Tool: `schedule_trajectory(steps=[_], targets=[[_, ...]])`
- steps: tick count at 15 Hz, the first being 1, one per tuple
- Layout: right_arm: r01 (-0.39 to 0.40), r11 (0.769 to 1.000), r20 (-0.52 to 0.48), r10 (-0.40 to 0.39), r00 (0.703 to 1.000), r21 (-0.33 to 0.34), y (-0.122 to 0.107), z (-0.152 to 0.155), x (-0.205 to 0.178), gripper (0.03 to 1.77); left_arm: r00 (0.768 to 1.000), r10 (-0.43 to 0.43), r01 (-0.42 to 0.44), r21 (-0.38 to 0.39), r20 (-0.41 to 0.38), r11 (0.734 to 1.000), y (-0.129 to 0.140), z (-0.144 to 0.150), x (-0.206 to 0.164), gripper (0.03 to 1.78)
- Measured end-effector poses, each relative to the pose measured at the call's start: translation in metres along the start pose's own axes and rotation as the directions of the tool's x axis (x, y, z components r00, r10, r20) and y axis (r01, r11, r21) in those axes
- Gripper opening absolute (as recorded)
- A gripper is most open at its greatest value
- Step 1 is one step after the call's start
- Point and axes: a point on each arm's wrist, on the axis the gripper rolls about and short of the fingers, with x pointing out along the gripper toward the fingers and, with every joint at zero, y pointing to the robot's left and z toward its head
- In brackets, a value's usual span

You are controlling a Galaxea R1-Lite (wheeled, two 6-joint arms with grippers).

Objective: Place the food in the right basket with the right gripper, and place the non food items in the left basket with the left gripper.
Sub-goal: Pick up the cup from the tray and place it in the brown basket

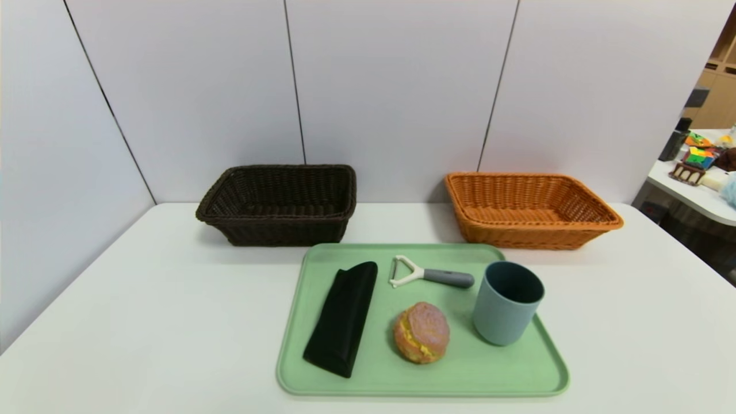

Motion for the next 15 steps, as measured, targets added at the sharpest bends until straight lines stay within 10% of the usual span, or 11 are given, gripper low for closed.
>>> schedule_trajectory(steps=[15], targets=[[0.0, 1.0, 0.0, 0.0, 1.0, -0.001, 0.0, 0.0, 0.0, 1.7, 1.0, 0.001, -0.001, 0.007, -0.001, 1.0, 0.0, -0.0002, 0.0, 1.69]])
